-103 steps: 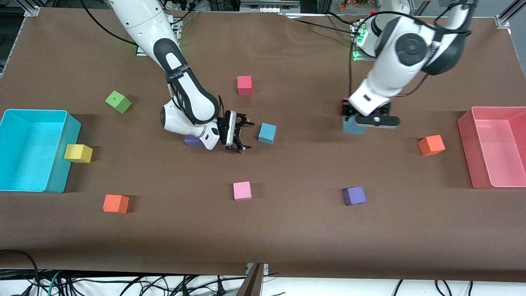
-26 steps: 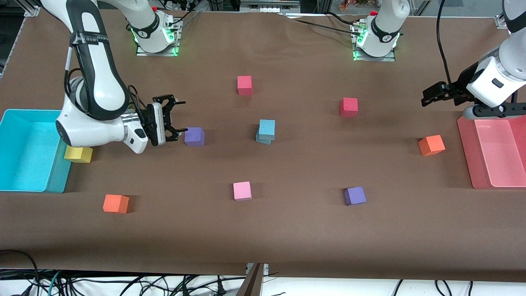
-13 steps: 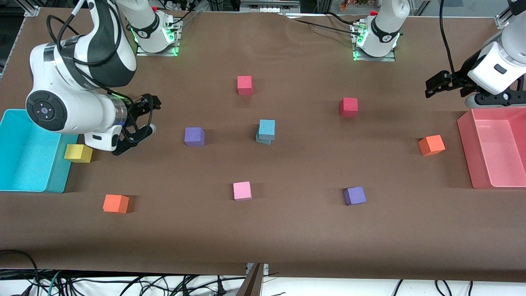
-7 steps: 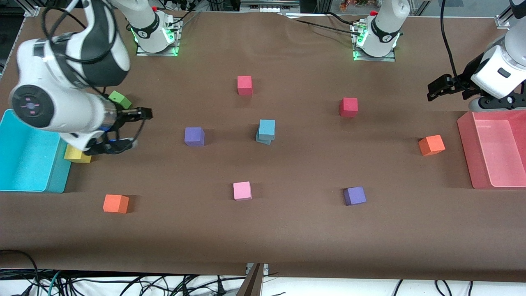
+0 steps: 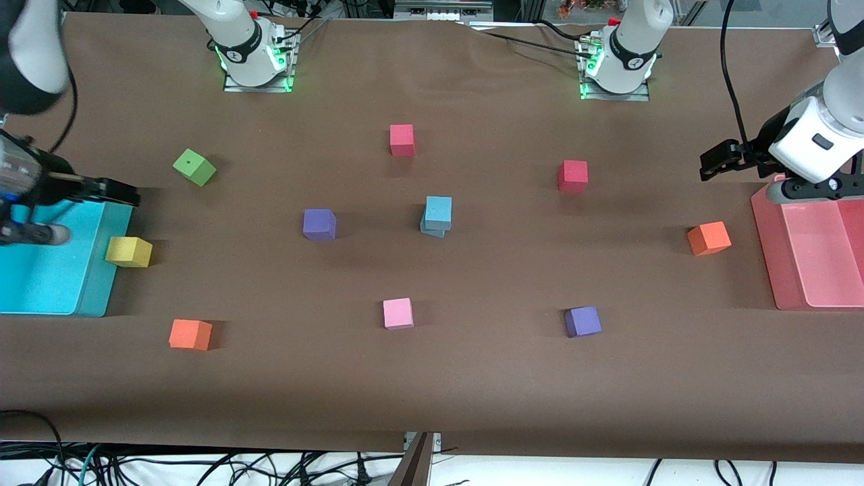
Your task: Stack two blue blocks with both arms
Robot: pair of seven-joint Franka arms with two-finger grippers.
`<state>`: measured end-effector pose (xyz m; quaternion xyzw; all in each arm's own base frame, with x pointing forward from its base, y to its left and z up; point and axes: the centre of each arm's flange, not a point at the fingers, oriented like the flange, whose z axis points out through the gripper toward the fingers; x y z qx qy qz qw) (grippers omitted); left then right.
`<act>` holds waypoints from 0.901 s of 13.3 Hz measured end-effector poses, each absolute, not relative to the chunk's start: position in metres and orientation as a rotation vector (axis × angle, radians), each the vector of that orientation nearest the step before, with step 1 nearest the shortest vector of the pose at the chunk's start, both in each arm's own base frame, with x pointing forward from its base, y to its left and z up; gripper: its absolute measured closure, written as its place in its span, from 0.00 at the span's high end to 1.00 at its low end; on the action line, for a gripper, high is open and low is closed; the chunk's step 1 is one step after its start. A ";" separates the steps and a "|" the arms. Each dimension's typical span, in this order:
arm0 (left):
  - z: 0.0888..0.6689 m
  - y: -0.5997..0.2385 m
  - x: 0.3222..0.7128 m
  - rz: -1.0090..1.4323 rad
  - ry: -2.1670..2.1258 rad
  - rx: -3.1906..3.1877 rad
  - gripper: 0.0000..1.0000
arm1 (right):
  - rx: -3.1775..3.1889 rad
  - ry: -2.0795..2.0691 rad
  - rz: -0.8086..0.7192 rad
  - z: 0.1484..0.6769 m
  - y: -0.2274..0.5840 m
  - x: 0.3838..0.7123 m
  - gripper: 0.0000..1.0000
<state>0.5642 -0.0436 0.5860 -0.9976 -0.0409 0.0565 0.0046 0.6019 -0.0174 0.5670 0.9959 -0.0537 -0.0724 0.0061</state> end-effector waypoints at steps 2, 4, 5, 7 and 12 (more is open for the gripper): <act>0.588 -0.047 0.565 0.171 -0.124 -3.138 1.00 | 3.127 -0.168 -0.167 0.586 -0.010 0.585 1.00; 0.591 -0.051 0.564 0.163 -0.112 -3.142 1.00 | 3.127 -0.163 -0.100 0.586 -0.002 0.574 1.00; 0.592 -0.055 0.564 0.158 -0.102 -3.143 1.00 | 3.125 -0.159 -0.084 0.584 -0.001 0.570 1.00; 0.594 -0.058 0.564 0.152 -0.092 -3.144 1.00 | 3.126 -0.135 -0.068 0.584 -0.002 0.565 1.00; 0.595 -0.060 0.564 0.150 -0.085 -3.145 1.00 | 3.127 -0.093 -0.067 0.586 0.001 0.563 1.00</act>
